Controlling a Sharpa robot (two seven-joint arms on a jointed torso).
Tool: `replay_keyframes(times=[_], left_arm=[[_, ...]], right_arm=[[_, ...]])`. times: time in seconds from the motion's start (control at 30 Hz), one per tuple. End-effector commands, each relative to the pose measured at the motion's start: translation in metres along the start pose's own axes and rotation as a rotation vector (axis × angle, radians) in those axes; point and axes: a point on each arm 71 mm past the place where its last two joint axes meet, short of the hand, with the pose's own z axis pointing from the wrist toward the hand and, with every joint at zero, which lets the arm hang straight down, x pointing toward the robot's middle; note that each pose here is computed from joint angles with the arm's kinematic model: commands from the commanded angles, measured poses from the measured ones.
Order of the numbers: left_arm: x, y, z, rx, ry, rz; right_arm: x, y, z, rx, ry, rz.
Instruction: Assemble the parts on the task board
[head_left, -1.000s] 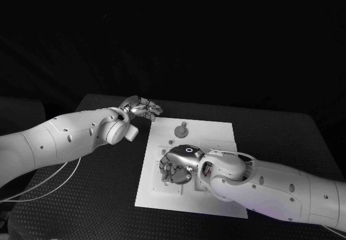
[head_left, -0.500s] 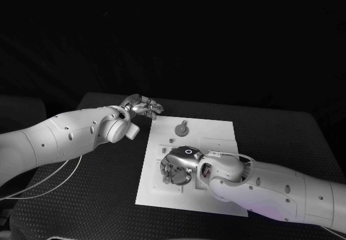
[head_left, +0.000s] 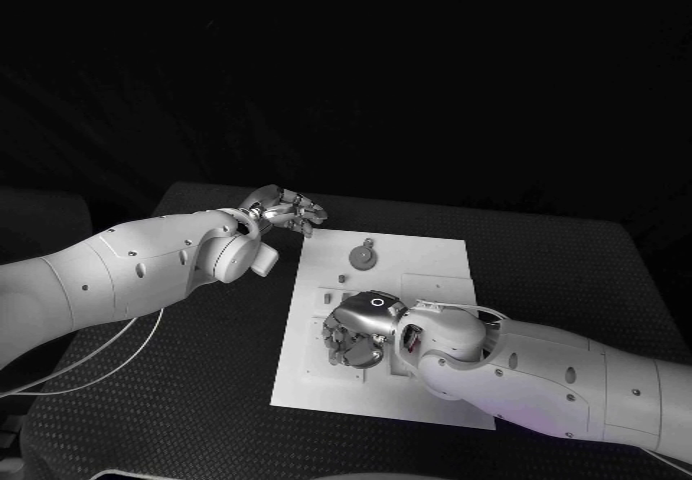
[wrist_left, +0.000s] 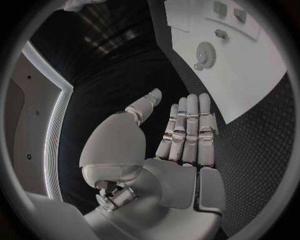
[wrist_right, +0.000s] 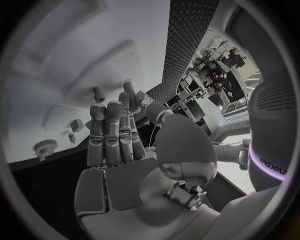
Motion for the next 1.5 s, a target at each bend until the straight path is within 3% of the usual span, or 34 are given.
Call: replay_keyframes(times=[0.03,1.5], left_arm=[[0.0015,-0.0028,0.0003,0.012,0.014,-0.007],[0.001,-0.0026,-0.0002,0.011,0.014,-0.007]], right_arm=[[0.0052,-0.003,-0.0017,0.006,0.032,-0.014],[0.0138,-0.002,-0.0012,0.004,0.071,0.005]])
